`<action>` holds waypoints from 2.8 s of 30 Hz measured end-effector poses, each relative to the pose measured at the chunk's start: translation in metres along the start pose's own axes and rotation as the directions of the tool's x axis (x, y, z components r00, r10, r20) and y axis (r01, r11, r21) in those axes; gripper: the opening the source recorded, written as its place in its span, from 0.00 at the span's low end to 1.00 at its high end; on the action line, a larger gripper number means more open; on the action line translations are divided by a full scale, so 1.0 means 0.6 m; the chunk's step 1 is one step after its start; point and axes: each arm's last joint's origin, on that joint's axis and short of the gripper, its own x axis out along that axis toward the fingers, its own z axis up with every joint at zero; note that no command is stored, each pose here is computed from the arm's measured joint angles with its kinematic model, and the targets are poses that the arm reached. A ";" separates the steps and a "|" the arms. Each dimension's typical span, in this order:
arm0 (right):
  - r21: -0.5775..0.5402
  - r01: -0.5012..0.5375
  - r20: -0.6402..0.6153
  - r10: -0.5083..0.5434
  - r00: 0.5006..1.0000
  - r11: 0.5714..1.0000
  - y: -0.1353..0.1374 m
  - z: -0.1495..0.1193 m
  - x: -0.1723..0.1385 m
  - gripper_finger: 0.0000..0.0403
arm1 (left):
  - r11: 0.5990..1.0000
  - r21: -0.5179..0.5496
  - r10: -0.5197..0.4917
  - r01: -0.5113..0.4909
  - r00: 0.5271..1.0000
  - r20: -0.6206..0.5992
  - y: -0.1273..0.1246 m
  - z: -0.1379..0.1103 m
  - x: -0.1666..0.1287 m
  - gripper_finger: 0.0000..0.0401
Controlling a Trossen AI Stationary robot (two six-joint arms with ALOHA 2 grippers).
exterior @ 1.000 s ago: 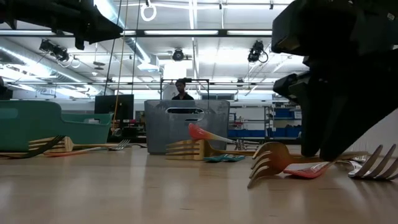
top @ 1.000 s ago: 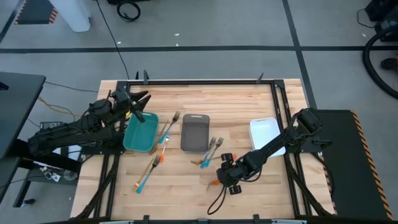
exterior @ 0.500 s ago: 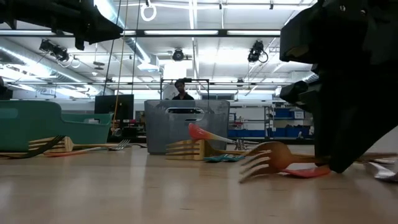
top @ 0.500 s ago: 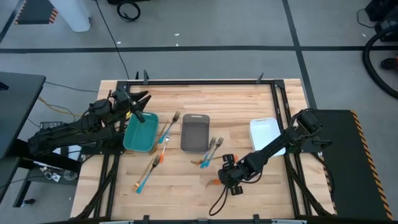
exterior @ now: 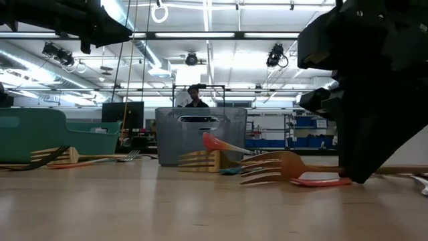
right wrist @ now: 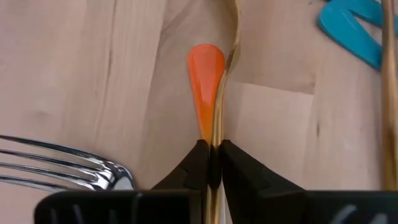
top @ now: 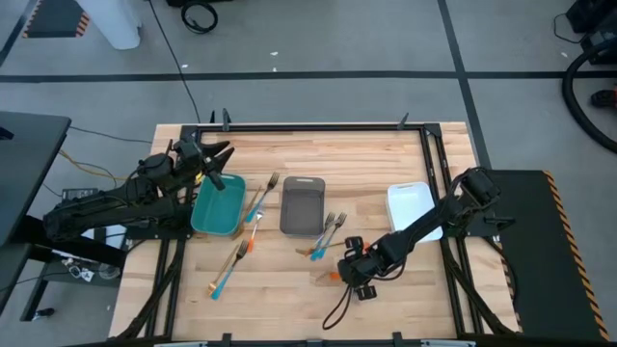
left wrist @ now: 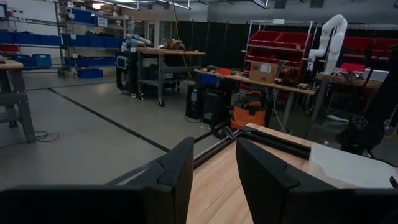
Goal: Sort silverware by color (type)
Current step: Put the gold fork into the white bin
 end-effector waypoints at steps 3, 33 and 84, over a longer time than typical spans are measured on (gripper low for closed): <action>-0.005 0.001 0.002 -0.001 1.000 1.000 -0.005 0.002 -0.009 0.11 | 1.000 -0.002 0.000 0.000 1.000 0.000 0.000 0.000 0.000 0.32; 0.003 -0.030 0.140 0.029 0.990 1.000 -0.050 0.088 -0.060 0.11 | 1.000 0.028 0.001 -0.001 1.000 -0.012 0.000 -0.002 0.000 0.32; 0.495 0.405 -0.160 -0.378 0.912 0.768 -0.159 -0.031 -0.268 0.11 | 0.997 0.060 -0.027 0.040 0.978 -0.208 -0.006 -0.005 0.011 0.32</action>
